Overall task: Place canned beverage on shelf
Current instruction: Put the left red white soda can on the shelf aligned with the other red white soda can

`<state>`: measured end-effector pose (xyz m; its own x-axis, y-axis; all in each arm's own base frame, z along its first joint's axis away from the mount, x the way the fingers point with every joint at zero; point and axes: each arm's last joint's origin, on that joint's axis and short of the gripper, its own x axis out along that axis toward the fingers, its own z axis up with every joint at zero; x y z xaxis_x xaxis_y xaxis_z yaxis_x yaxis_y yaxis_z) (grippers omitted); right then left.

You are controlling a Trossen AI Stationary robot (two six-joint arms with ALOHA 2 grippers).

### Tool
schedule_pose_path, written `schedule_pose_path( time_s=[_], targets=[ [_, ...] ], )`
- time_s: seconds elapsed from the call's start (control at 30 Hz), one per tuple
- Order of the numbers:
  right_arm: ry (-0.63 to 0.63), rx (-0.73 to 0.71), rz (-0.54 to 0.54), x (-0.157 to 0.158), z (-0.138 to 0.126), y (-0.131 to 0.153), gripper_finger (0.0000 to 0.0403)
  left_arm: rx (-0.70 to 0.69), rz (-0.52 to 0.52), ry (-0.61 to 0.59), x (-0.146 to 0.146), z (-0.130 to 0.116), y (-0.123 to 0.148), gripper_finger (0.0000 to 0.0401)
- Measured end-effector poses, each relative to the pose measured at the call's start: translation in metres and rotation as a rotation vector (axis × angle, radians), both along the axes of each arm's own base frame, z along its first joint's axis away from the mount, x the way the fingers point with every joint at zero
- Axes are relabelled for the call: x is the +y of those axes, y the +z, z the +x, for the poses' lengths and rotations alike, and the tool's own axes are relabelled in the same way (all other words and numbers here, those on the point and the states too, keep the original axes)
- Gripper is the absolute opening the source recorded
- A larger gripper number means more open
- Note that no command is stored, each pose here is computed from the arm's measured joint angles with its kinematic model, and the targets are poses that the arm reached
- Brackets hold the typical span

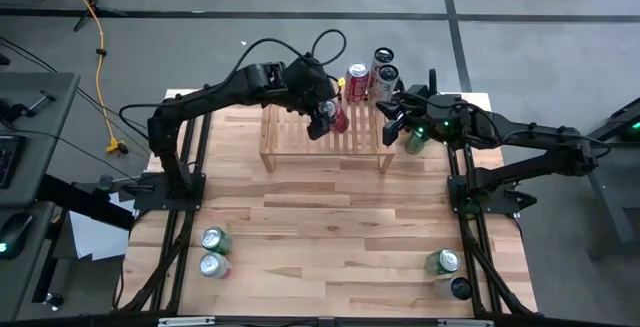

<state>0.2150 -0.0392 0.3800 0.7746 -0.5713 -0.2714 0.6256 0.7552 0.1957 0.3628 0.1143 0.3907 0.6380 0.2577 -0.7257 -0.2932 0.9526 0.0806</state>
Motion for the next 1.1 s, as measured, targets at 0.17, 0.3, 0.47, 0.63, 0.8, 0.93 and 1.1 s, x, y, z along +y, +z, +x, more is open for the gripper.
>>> schedule_pose_path(
  time_s=[0.17, 0.3, 0.47, 0.63, 0.8, 0.93, 1.1],
  targets=[
    [0.000, 0.000, 0.000, 0.000, 0.000, 0.000, 0.0000, -0.004, 0.001, 0.007, 0.003, -0.001, 0.000, 0.0307],
    [0.000, 0.000, 0.000, 0.000, 0.000, 0.000, 0.0000, -0.002, 0.012, 0.003, 0.006, 0.001, -0.001, 0.0331],
    [0.000, 0.000, 0.000, 0.000, 0.000, 0.000, 0.0000, 0.007, 0.009, 0.010, 0.011, 0.005, -0.007, 0.0331],
    [-0.001, -0.002, 0.002, 0.000, 0.000, 0.000, 0.0000, 0.023, 0.006, 0.018, 0.014, 0.009, -0.013, 0.0331],
    [-0.001, -0.002, 0.003, 0.000, 0.000, 0.000, 0.0000, 0.022, 0.023, 0.042, 0.019, 0.006, -0.012, 0.0331],
    [0.000, -0.001, 0.001, 0.000, 0.000, 0.000, 0.0000, 0.018, 0.037, 0.055, 0.022, 0.002, -0.009, 0.0332],
    [0.000, 0.000, 0.000, 0.000, 0.000, 0.000, 0.0000, -0.003, 0.049, 0.064, 0.022, -0.005, 0.001, 0.0332]
  ],
)
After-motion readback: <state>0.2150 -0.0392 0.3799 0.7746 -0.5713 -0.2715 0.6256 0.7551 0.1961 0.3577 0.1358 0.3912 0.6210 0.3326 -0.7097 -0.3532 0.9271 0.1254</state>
